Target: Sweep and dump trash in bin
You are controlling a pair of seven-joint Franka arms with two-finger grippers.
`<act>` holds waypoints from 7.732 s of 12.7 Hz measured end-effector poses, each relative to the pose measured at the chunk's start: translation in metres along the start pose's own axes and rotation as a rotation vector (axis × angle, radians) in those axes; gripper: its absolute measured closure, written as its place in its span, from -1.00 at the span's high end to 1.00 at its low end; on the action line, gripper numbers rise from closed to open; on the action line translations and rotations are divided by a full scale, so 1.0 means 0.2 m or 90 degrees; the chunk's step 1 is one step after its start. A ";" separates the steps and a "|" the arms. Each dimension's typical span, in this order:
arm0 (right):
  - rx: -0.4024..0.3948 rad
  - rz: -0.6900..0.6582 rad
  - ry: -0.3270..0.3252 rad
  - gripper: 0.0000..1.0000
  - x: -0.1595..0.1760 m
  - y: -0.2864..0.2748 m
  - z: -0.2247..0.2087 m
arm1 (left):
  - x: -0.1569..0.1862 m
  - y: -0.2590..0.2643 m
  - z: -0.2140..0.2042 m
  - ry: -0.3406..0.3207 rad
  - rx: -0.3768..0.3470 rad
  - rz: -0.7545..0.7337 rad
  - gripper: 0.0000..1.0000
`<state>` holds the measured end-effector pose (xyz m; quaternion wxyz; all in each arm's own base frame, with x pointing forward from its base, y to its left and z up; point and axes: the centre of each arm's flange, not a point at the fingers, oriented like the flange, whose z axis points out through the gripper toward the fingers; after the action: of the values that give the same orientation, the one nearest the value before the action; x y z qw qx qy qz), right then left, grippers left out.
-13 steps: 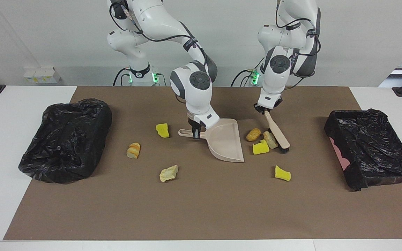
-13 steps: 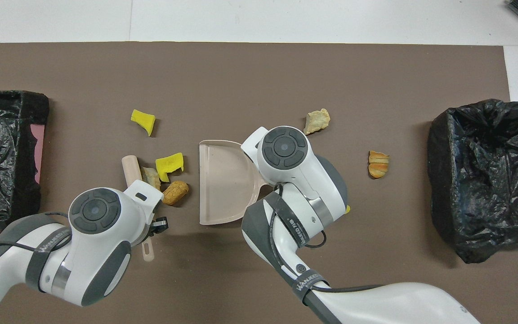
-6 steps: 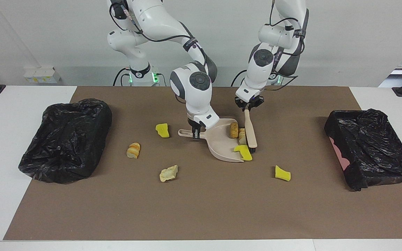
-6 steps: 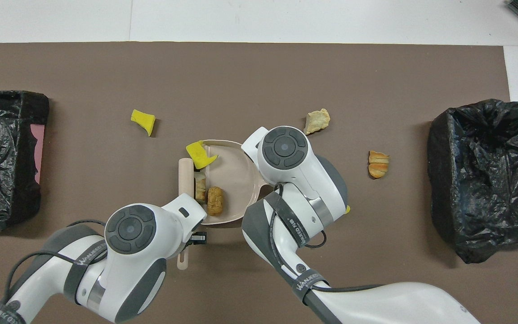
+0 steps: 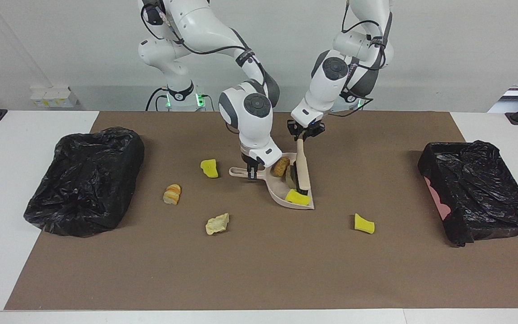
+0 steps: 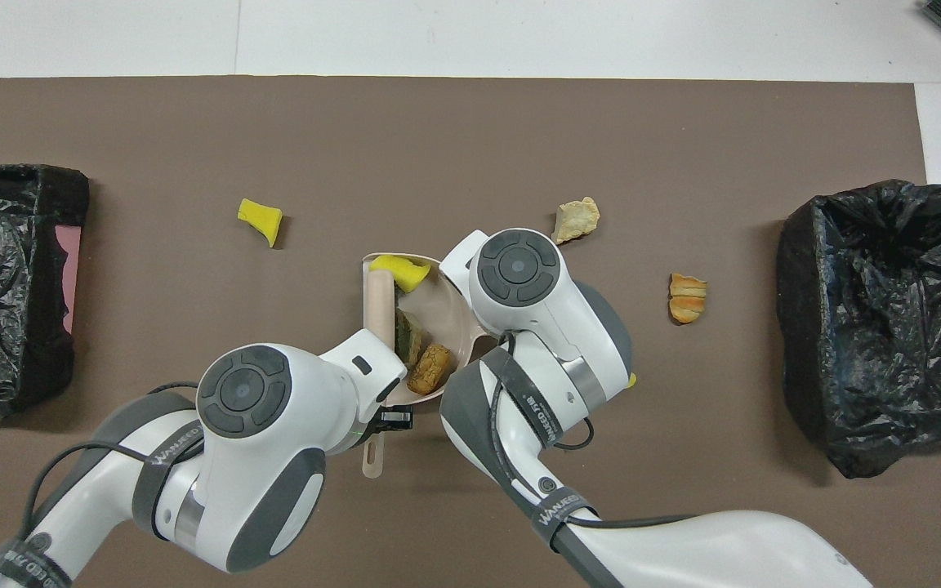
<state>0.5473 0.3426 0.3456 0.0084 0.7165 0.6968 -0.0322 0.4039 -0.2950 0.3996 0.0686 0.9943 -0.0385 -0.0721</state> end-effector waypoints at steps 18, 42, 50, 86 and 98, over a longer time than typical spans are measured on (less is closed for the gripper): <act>0.019 0.053 -0.015 -0.35 -0.01 -0.01 0.02 | 0.87 -1.25 -0.31 0.054 0.145 0.158 -0.47; -0.006 0.019 -0.053 -0.35 0.02 -0.04 0.02 | 0.38 -0.31 0.08 -0.097 -0.008 0.157 -0.47; -0.036 -0.080 -0.084 -0.35 0.00 -0.01 0.01 | 0.38 0.12 -0.05 0.039 -0.085 -0.077 -0.47; -0.008 0.010 -0.015 -0.35 -2.81 0.32 -0.65 | -0.81 0.42 0.43 -0.036 0.087 -0.070 -0.47; 0.040 0.027 -0.366 -0.35 -3.35 0.03 -0.66 | -0.26 0.23 0.06 0.049 0.038 -0.048 1.00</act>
<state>0.5403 -0.3178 0.5159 0.1843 0.6922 0.6493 -0.2555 0.3478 -0.3383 0.4009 0.0374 0.9987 -0.0006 -0.0355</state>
